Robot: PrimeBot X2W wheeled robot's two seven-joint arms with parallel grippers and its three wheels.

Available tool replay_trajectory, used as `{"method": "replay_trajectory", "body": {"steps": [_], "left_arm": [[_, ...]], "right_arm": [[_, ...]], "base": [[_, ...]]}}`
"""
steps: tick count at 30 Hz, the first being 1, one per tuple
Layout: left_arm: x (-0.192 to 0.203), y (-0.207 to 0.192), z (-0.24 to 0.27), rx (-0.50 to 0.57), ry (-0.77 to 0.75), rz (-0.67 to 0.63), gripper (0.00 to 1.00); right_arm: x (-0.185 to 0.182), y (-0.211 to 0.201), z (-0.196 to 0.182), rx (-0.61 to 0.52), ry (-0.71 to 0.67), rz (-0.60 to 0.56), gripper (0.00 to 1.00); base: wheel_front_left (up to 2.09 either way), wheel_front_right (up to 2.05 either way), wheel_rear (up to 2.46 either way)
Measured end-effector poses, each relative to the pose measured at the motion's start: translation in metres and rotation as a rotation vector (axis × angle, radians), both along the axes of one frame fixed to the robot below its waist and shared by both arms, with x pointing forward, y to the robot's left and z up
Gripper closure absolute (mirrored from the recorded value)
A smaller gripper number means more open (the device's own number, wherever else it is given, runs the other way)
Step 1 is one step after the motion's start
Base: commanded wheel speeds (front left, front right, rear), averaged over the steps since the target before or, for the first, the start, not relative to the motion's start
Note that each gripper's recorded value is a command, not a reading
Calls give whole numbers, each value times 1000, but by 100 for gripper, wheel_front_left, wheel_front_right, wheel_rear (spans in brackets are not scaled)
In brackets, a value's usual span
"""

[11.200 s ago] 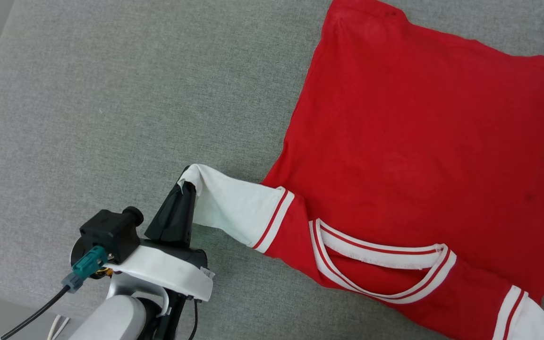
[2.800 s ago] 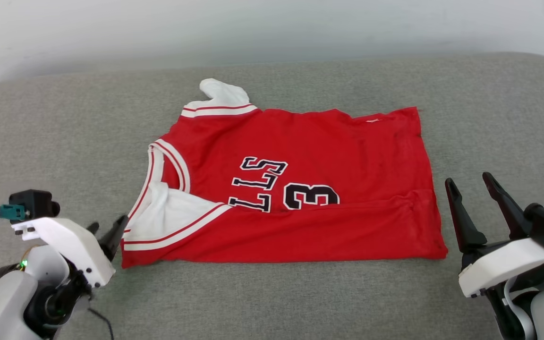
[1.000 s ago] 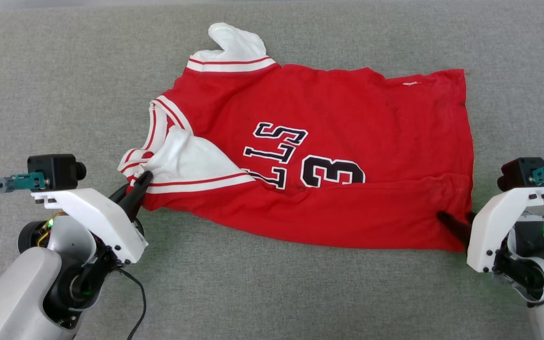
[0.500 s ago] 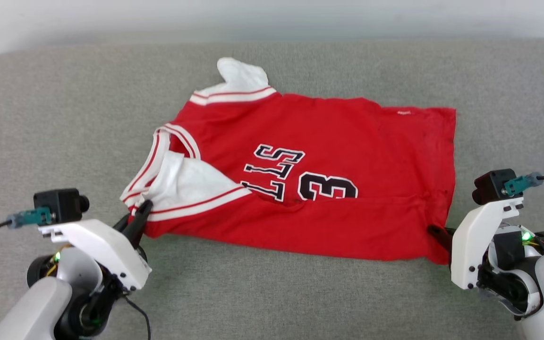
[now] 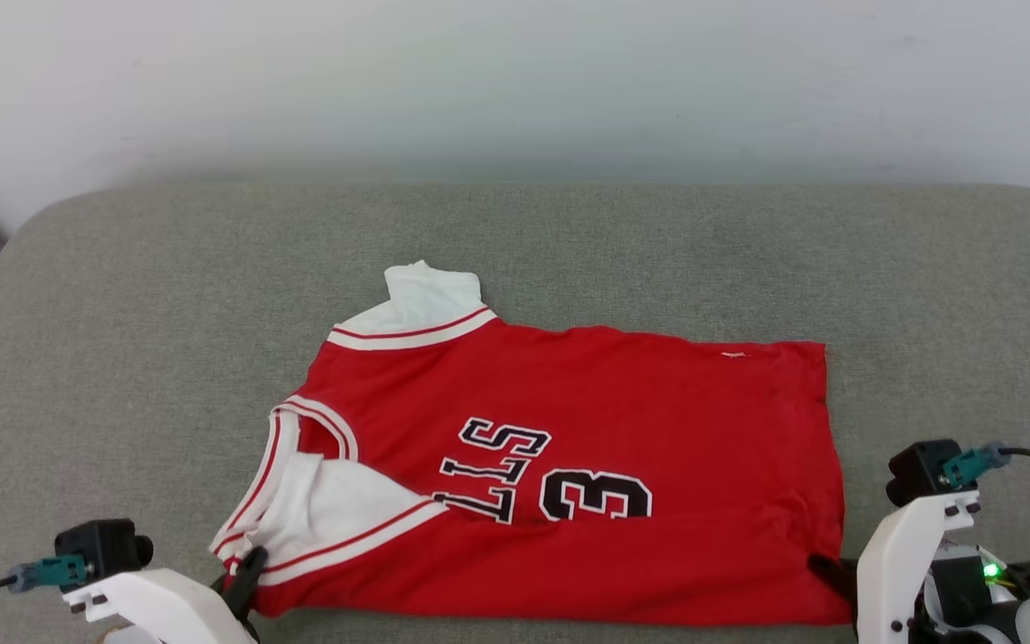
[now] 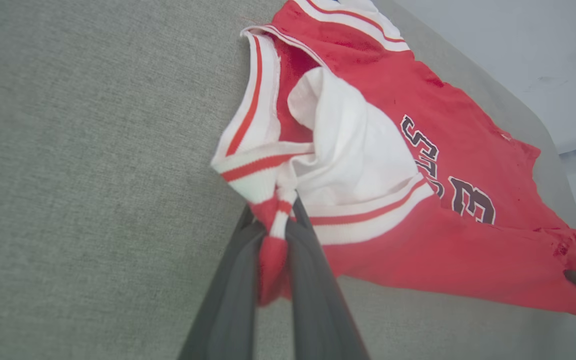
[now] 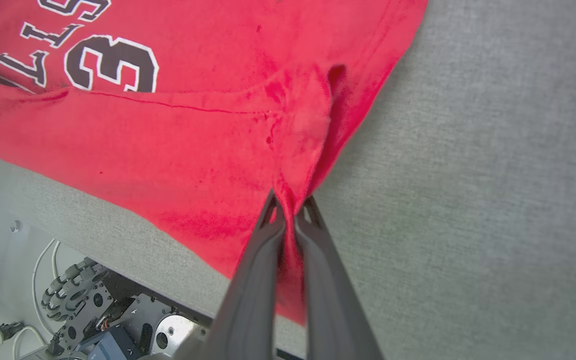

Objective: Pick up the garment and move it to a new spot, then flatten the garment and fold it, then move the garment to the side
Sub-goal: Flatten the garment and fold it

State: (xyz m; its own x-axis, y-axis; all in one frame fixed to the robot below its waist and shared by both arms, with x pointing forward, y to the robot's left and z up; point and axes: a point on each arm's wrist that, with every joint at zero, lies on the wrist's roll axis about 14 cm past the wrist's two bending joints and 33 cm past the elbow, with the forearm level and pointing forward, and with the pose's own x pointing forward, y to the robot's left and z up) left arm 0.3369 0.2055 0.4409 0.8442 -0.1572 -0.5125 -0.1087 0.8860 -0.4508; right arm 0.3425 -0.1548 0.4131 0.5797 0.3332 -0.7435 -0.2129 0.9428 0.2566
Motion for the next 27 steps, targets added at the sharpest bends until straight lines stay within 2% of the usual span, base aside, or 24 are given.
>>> {"method": "replay_trajectory", "body": {"steps": [2,3,4,5,6,10,14,21,27], "left_arm": [[-11,0,-9,-17,36,12,100],[-14,0,-14,-28,53,20,100],[-16,-1,-19,-33,69,24,81],[-18,0,-24,-28,83,29,40],[-17,1,-27,-24,87,38,0],[-6,4,-29,2,68,54,0],[17,6,-13,54,-25,37,0],[75,-3,43,141,-266,-19,0],[134,-15,74,164,-365,-78,0]], "right_arm": [[-9,-3,-7,5,26,-16,100],[-12,-3,-11,17,37,-28,91],[-14,-3,-14,24,41,-39,44],[-14,-5,-17,24,40,-49,0],[-14,-7,-19,23,39,-58,0],[-4,-9,-13,31,-54,-87,0],[16,-24,13,-1,-262,-135,0],[46,-47,72,-38,-625,-243,0],[75,-44,107,-35,-805,-269,0]], "base": [[0,0,0],[0,0,0],[0,0,0],[0,0,0],[0,0,0],[0,0,0],[0,0,0],[0,0,0],[0,0,0]]}}
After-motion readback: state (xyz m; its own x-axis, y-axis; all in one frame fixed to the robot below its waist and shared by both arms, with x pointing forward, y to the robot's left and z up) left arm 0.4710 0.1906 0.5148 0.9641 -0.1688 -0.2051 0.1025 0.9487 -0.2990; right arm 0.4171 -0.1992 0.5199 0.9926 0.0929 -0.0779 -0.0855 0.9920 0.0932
